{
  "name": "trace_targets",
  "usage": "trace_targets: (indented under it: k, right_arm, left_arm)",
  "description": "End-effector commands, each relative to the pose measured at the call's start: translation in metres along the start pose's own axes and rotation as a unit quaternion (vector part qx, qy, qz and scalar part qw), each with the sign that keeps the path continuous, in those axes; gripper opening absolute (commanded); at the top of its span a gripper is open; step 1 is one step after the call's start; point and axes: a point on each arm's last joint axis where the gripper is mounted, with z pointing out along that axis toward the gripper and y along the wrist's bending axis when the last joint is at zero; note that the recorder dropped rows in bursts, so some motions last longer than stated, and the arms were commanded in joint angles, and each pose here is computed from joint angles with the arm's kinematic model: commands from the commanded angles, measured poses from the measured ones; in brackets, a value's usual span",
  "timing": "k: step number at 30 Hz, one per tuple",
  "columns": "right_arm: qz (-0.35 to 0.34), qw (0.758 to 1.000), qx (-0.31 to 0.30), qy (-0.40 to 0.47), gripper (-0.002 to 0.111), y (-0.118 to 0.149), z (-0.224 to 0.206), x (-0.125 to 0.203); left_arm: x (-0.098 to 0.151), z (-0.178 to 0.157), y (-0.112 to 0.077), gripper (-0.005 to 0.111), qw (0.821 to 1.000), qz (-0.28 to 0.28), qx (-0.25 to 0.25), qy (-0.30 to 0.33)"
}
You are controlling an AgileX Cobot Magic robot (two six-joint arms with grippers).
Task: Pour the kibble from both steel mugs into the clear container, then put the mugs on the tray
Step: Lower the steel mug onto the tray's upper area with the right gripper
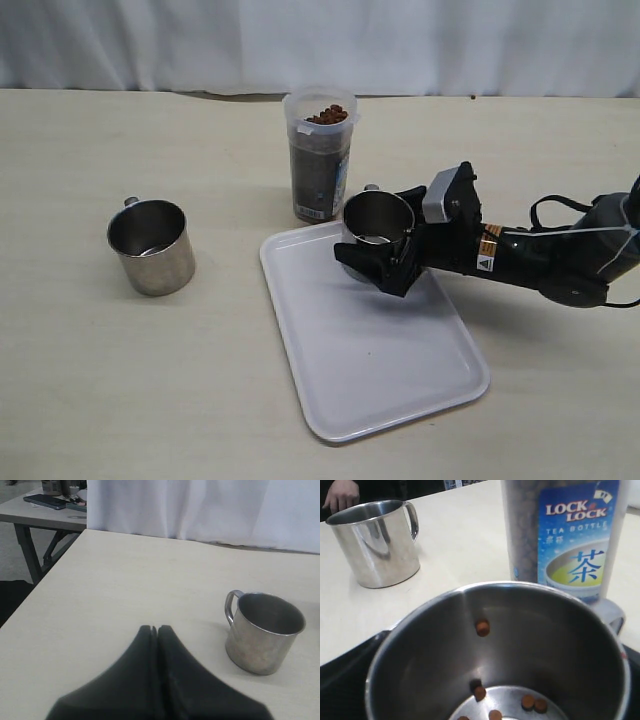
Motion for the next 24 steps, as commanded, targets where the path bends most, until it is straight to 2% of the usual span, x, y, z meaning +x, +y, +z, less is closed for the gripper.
trace_targets:
  k: [1,11,18,24]
  right_arm:
    - [0.004,1.0,0.002,-0.009,0.082,0.0,0.001,-0.002]
    - [0.0,1.0,-0.008,-0.007,0.082,0.001,0.0,-0.002]
    - [-0.041,0.998,-0.053,-0.001,0.082,0.004,-0.009,-0.016]
    - [0.005,0.999,-0.031,-0.005,0.082,-0.007,-0.022,-0.018]
  left_arm:
    - [0.0,0.0,0.0,0.0,1.0,0.001,0.003,-0.006]
    - [0.0,0.0,0.0,0.0,1.0,0.001,0.003,-0.006]
    - [0.0,0.0,0.0,0.0,1.0,0.001,0.003,-0.005]
    - [0.0,0.0,0.0,0.0,1.0,0.001,0.003,-0.005]
